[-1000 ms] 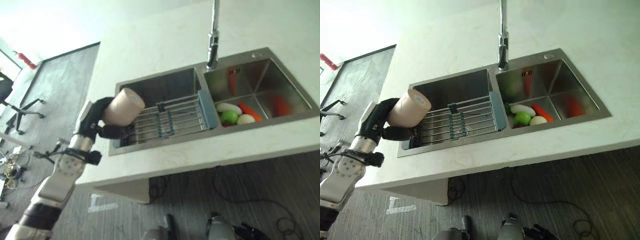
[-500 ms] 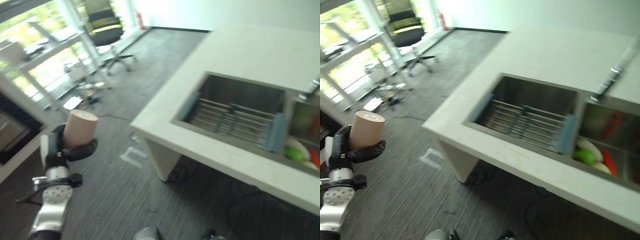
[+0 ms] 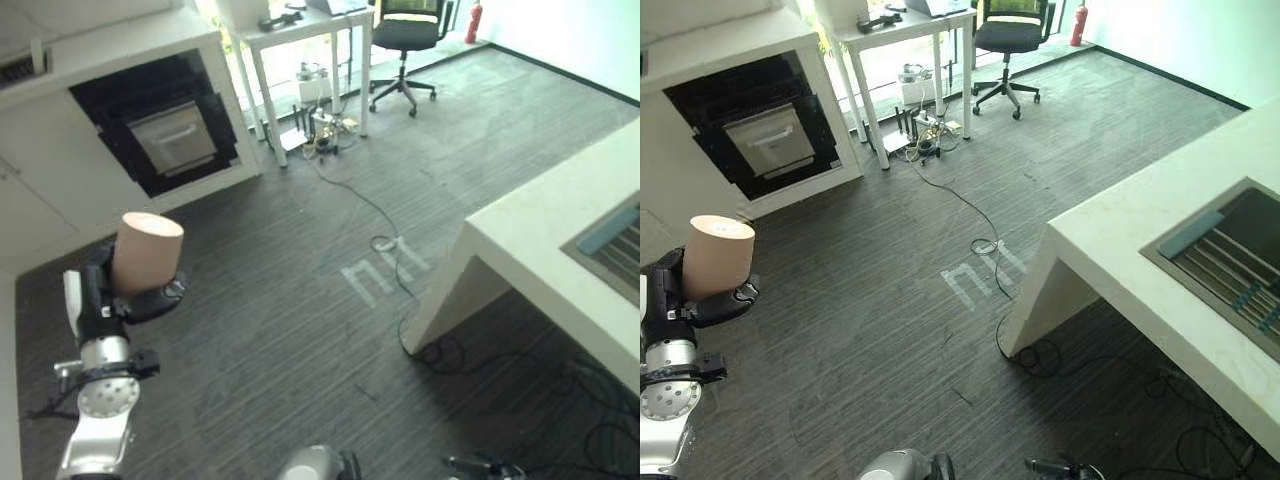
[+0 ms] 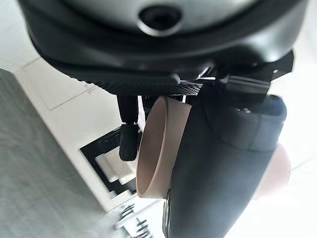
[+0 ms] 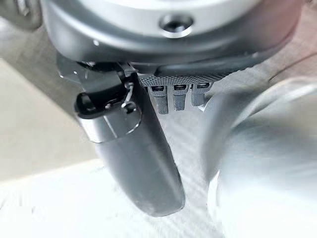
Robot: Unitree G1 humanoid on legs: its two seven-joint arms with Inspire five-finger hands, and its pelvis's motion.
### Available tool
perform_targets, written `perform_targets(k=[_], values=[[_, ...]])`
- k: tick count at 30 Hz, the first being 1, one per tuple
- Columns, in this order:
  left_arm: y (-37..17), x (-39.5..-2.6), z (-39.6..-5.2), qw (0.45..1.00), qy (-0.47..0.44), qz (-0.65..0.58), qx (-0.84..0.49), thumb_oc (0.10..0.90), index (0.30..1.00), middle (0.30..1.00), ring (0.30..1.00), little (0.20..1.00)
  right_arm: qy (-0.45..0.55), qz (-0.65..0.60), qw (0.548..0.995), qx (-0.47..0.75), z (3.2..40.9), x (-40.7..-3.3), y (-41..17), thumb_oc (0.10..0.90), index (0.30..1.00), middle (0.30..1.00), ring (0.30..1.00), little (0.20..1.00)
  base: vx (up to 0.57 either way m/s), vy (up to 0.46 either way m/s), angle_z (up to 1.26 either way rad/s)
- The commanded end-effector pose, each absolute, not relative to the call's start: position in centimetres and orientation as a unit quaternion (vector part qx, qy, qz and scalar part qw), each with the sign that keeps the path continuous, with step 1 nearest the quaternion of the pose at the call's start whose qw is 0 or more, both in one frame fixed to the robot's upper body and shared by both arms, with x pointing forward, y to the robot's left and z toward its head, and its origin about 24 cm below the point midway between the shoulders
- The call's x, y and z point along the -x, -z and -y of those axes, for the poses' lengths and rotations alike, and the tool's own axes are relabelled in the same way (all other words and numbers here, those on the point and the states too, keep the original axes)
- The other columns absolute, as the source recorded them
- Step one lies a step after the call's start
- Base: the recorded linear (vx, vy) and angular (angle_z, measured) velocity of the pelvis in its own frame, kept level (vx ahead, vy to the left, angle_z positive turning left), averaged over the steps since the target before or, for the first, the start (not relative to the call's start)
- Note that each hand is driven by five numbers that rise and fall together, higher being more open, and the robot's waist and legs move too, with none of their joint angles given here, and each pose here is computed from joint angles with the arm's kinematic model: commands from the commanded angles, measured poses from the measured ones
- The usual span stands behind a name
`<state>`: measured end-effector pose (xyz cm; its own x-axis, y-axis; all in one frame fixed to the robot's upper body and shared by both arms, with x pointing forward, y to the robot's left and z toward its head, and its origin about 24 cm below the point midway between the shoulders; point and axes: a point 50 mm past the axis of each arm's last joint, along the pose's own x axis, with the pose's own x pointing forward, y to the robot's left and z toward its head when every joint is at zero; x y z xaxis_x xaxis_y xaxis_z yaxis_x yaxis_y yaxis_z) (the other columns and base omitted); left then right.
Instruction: Place the dishes in the dishwasher.
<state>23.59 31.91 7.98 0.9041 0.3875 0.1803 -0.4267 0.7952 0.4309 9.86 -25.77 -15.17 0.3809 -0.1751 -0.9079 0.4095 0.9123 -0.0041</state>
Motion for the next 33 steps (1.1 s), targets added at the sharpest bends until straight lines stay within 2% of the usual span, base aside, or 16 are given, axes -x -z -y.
perform_targets(k=[1,10,17,22,30,33], values=[[-16.6,-25.5,-30.2,0.909,-0.173,0.24,-0.294,0.4,0.3,0.3,0.3,0.3,0.18,-0.518,0.829,-0.11,26.2,-10.0,15.0,0.8,0.9,0.9,0.9,0.9,0.24,0.005,1.59],[-18.4,-26.9,-28.4,0.895,-0.125,0.252,-0.345,0.4,0.3,0.3,0.3,0.3,0.186,-0.576,0.787,-0.12,26.9,-7.0,15.6,0.8,0.9,0.9,0.9,0.9,0.35,-0.105,0.62],[-19.5,-26.9,-27.6,0.887,-0.095,0.272,-0.362,0.4,0.3,0.3,0.3,0.3,0.168,-0.509,0.837,-0.112,28.5,-10.3,14.2,0.8,0.9,0.9,0.9,0.9,0.34,0.022,0.45],[-19.2,-26.4,-28.1,0.885,-0.101,0.277,-0.36,0.4,0.3,0.3,0.3,0.3,0.166,-0.51,0.838,-0.104,28.7,-11.8,13.7,0.8,0.9,0.9,0.9,0.9,0.33,0.209,-0.29],[-18.8,-25.6,-28.6,0.871,-0.098,0.274,-0.395,0.4,0.3,0.3,0.3,0.3,0.208,-0.557,0.796,-0.116,28.5,-8.3,14.9,0.8,0.9,0.9,0.9,0.9,0.47,0.258,-0.44],[-18.9,-26.0,-28.1,0.863,-0.091,0.271,-0.416,0.4,0.3,0.3,0.3,0.3,0.212,-0.553,0.794,-0.138,27.5,-7.7,15.3,0.8,0.9,0.9,0.9,0.9,0.39,0.302,-0.06]])
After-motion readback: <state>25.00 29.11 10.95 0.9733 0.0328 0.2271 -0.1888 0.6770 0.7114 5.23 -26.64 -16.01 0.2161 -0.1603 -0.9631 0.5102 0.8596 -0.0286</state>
